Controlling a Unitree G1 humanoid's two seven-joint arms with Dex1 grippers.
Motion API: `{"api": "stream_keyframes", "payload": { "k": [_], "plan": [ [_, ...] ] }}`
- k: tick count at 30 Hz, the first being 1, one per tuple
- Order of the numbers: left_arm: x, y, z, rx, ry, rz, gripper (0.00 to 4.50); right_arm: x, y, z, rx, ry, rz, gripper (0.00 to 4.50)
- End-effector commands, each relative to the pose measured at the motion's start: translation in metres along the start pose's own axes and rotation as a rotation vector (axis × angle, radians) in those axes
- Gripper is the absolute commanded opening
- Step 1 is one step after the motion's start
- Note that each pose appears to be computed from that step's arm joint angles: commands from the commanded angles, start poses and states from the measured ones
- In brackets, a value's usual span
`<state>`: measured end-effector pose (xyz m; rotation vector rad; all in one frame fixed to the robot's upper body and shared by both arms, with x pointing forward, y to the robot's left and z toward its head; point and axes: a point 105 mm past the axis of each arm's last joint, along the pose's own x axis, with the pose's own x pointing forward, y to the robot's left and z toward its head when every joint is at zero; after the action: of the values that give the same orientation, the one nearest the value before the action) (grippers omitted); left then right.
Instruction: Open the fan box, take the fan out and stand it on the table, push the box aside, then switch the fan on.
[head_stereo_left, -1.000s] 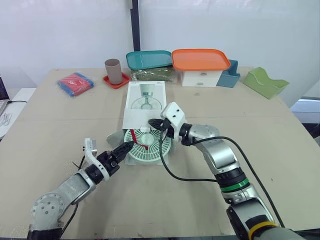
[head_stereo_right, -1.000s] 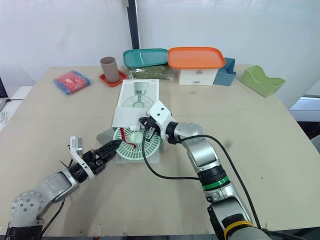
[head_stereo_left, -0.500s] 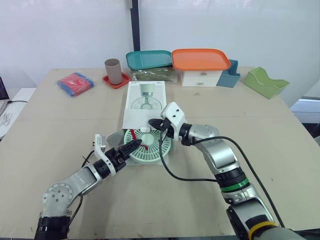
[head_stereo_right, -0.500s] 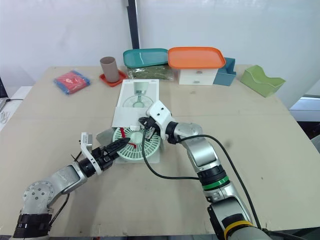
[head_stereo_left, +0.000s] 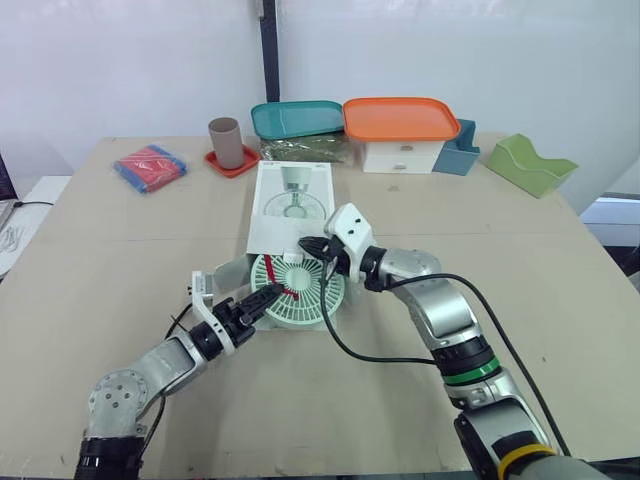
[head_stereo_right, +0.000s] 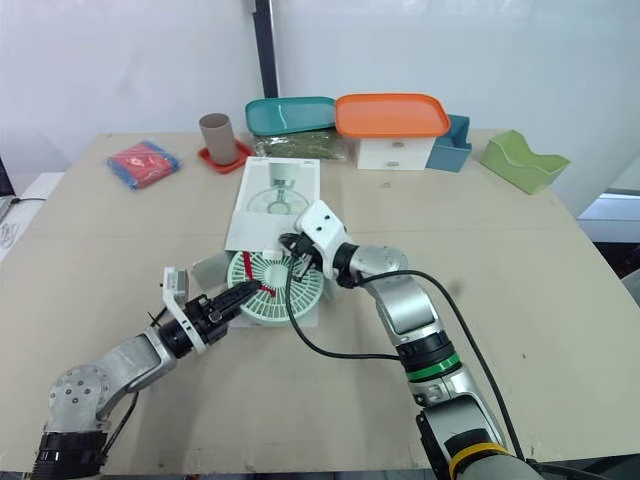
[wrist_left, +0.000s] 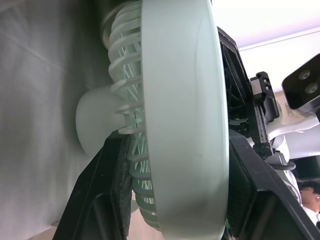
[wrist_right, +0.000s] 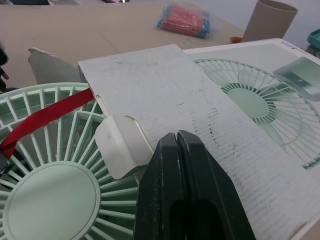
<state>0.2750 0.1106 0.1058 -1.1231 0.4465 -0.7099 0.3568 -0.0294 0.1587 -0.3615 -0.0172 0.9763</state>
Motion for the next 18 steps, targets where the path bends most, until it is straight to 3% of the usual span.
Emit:
{"api": "stream_keyframes", "payload": {
  "k": [1,5,15,18],
  "plan": [
    [-0.015,-0.011,-0.006,-0.002,0.014,-0.023,1.80,0.001,0.007,-0.007,0.013,0.024,0.018,0.00],
    [-0.032,-0.017,-0.019,-0.039,0.026,-0.018,1.79,0.001,0.009,-0.008,0.016,0.025,0.018,0.00],
    [-0.048,-0.025,-0.016,-0.155,-0.157,0.005,1.79,0.001,0.011,-0.010,0.020,0.022,0.024,0.00],
    [-0.051,-0.025,-0.029,-0.167,-0.117,0.022,1.79,0.002,0.012,-0.009,0.019,0.020,0.027,0.00]
  ]
}}
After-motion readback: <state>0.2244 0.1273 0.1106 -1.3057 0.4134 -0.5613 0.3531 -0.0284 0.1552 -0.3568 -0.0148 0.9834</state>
